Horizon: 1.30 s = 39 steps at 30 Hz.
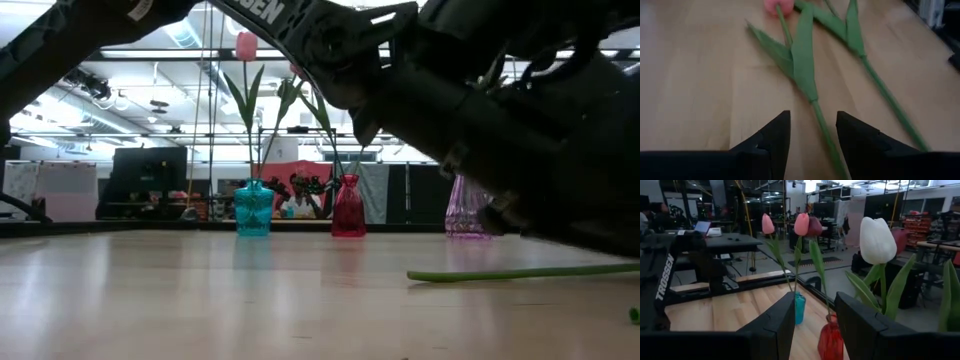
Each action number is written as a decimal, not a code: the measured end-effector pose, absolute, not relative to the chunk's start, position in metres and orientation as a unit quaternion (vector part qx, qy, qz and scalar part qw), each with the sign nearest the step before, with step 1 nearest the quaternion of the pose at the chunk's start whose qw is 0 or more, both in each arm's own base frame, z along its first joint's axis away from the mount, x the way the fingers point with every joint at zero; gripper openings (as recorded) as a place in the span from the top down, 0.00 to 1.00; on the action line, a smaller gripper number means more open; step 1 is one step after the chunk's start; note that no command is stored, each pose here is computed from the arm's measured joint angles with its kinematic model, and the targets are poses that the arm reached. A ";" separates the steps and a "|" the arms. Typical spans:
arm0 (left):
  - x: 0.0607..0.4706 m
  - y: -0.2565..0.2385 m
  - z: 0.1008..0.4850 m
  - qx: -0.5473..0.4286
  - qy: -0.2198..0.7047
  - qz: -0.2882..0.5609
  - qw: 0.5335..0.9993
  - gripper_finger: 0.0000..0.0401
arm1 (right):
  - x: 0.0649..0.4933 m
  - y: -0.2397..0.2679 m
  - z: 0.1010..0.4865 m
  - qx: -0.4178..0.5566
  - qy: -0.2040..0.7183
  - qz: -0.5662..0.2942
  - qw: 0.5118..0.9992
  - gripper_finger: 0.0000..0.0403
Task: Sort flowers into vase by color
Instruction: Put the pink tulip into the blue vase
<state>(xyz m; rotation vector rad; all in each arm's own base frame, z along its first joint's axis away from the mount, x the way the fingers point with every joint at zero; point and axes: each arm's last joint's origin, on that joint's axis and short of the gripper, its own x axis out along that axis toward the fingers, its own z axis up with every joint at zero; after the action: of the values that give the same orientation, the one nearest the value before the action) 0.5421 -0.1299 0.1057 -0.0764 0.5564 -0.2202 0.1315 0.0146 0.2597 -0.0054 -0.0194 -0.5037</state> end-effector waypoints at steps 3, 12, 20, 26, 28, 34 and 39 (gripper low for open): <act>0.541 -0.136 0.102 -0.033 0.273 -0.104 0.956 0.60 | 0.131 0.015 0.260 -0.004 -0.009 -0.249 0.968 0.62; 0.539 -0.137 0.098 -0.002 0.292 -0.098 0.951 0.95 | 0.131 0.015 0.259 -0.004 -0.005 -0.249 0.968 0.62; 0.536 -0.113 0.109 -0.013 0.338 -0.126 0.933 0.98 | 0.125 0.019 0.262 0.022 -0.020 -0.225 0.974 0.62; 0.520 -0.100 0.118 0.018 0.350 -0.105 0.931 0.99 | 0.115 0.025 0.263 0.023 -0.021 -0.189 0.981 0.62; 0.511 -0.094 0.119 0.025 0.347 -0.089 0.933 0.99 | 0.113 0.026 0.263 0.024 -0.021 -0.181 0.983 0.62; 0.473 -0.076 0.122 0.006 0.315 -0.043 0.948 0.99 | 0.111 0.029 0.262 0.023 -0.019 -0.169 0.985 0.62; 0.432 -0.060 0.136 -0.017 0.268 -0.001 0.963 0.99 | 0.111 0.029 0.262 0.024 -0.018 -0.170 0.985 0.62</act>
<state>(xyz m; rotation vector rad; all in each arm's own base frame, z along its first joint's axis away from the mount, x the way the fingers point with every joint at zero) 0.4324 -0.0600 0.1355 -0.0341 0.5433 -0.0027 0.1111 0.0290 0.2622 0.0489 -0.0372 -0.3421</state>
